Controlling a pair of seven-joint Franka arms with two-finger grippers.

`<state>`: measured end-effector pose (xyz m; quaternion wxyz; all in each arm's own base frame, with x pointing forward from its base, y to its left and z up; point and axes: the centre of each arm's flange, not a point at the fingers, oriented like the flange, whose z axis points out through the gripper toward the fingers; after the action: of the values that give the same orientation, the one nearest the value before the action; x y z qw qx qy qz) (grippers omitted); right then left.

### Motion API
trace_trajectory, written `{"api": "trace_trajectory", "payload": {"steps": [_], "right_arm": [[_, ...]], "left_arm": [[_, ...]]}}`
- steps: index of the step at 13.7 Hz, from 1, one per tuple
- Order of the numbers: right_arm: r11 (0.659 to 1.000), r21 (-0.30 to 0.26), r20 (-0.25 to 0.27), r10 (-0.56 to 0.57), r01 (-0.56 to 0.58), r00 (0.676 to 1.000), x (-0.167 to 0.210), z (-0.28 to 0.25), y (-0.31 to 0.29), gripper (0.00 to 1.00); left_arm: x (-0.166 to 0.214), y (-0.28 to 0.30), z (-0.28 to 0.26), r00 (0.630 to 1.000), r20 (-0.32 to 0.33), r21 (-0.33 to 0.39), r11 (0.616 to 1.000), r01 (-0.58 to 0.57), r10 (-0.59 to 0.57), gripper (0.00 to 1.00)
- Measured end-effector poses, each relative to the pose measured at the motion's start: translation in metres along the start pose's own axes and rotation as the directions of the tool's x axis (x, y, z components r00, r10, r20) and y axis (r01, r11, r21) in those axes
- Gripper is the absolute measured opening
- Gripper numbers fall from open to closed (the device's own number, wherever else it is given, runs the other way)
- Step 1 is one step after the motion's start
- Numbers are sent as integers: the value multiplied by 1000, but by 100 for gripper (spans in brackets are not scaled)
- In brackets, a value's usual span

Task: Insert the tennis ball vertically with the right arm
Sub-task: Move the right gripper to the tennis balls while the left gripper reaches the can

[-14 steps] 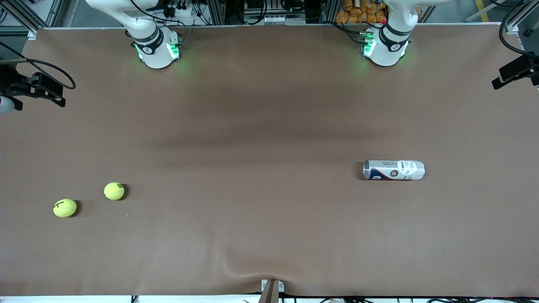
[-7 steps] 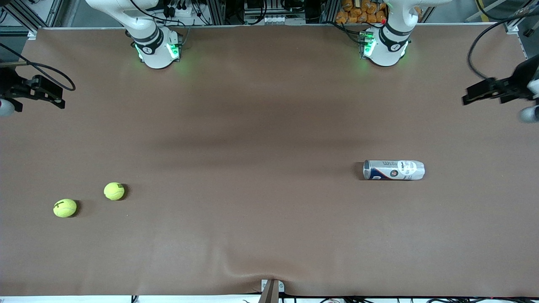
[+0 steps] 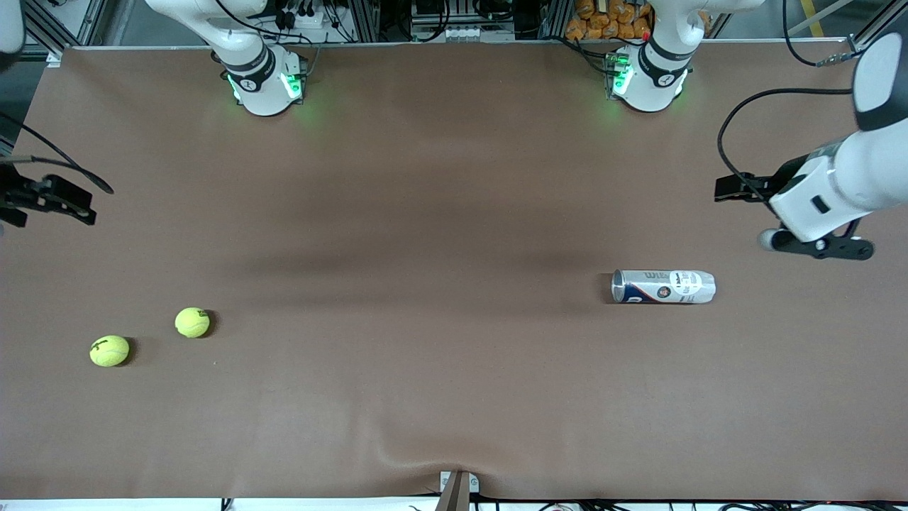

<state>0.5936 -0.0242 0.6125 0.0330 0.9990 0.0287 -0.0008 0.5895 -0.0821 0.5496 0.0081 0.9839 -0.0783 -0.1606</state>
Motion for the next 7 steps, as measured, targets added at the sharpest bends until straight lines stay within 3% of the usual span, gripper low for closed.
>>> {"api": "trace_trajectory", "payload": {"steps": [4,7], "right_arm": [[1000,0,-15,-14,14,1000,13,55,-6,100],[1000,-2,-60,-23,23,998,19,115,-11,100]], "left_arm": [[13,23,19,997,42,89,993,-73,69,100],[29,25,40,985,97,129,979,-157,145,100]]}}
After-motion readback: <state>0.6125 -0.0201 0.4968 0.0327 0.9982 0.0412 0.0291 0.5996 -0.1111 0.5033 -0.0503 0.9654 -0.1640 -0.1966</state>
